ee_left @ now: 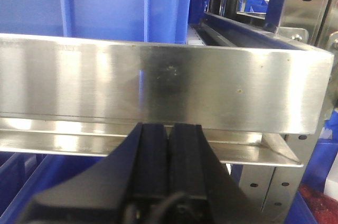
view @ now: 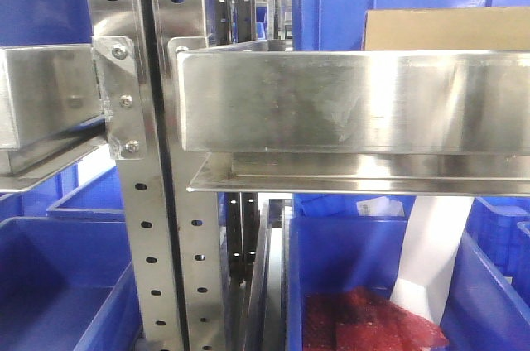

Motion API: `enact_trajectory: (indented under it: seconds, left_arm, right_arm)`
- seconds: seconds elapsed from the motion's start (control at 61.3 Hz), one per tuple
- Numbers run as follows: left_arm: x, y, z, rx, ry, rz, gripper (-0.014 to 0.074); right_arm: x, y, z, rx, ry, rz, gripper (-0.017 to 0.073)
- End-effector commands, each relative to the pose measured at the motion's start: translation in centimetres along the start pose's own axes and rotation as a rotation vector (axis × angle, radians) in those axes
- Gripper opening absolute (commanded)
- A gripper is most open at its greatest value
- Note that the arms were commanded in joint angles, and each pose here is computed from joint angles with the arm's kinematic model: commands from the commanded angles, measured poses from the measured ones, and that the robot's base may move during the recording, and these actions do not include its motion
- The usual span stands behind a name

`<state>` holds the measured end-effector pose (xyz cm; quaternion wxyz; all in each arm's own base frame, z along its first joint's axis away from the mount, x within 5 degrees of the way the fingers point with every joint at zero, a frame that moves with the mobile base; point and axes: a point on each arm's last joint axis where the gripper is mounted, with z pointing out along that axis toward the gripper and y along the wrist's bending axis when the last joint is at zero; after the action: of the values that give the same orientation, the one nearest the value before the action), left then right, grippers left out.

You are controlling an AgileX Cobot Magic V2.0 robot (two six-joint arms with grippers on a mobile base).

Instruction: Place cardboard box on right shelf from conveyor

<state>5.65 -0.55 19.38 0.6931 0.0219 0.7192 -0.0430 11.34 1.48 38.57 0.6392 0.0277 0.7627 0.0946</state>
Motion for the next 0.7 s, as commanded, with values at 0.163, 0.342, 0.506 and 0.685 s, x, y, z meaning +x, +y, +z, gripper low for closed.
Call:
enact_trajectory:
  seconds: [0.163, 0.342, 0.506, 0.685]
  left_arm:
    - [-0.5, 0.0, -0.1, 0.003, -0.093, -0.006, -0.0116]
    - [-0.5, 0.0, -0.1, 0.003, -0.093, -0.006, -0.0116]
    - [-0.5, 0.0, -0.1, 0.003, -0.093, -0.006, -0.0116]
    - [-0.5, 0.0, -0.1, 0.003, -0.093, -0.006, -0.0116]
  right_arm:
    - [-1.6, 0.3, -0.4, -0.026, -0.110, -0.015, 0.0025]
    - [-1.4, 0.4, -0.4, -0.032, -0.103, -0.067, 0.0025]
    - [-0.1, 0.1, -0.4, -0.038, -0.110, -0.128, 0.0025]
    - [3.0, -1.6, -2.0, 0.059, -0.218, -0.096, 0.0025]
